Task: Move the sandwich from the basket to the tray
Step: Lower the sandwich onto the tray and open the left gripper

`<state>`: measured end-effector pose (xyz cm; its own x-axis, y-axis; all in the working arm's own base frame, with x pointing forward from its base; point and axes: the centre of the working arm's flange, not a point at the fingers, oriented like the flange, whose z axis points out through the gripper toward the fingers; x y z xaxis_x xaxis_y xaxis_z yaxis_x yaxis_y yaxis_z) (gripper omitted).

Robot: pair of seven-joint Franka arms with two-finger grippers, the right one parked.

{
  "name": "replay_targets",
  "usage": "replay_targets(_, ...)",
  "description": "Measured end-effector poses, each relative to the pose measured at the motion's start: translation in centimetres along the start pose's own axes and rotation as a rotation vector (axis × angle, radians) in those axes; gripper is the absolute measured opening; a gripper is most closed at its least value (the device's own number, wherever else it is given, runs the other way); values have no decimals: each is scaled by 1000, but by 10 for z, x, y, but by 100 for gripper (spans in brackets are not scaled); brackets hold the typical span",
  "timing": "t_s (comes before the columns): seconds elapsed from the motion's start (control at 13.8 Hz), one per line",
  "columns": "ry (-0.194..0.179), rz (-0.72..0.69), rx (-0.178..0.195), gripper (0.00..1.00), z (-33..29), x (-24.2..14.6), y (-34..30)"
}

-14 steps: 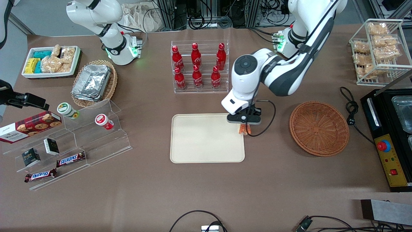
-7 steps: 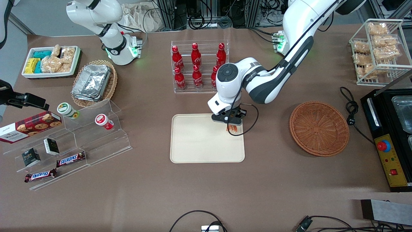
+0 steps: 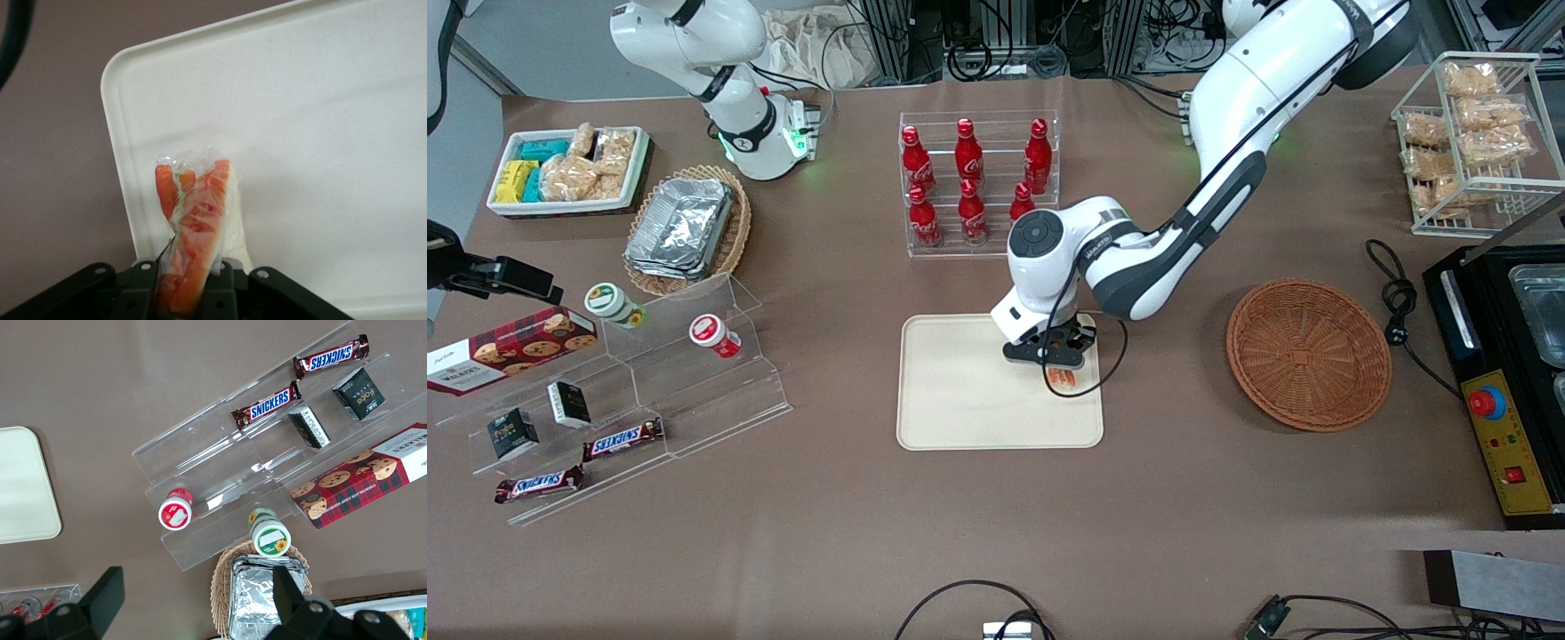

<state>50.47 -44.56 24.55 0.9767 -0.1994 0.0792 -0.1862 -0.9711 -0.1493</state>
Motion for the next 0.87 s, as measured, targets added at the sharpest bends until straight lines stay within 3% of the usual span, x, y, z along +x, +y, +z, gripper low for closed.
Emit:
replay_targets(0.73,-9,4,-3,17,20,0,16)
replay_targets(0.87,-8,6,-3,32,19,0,17)
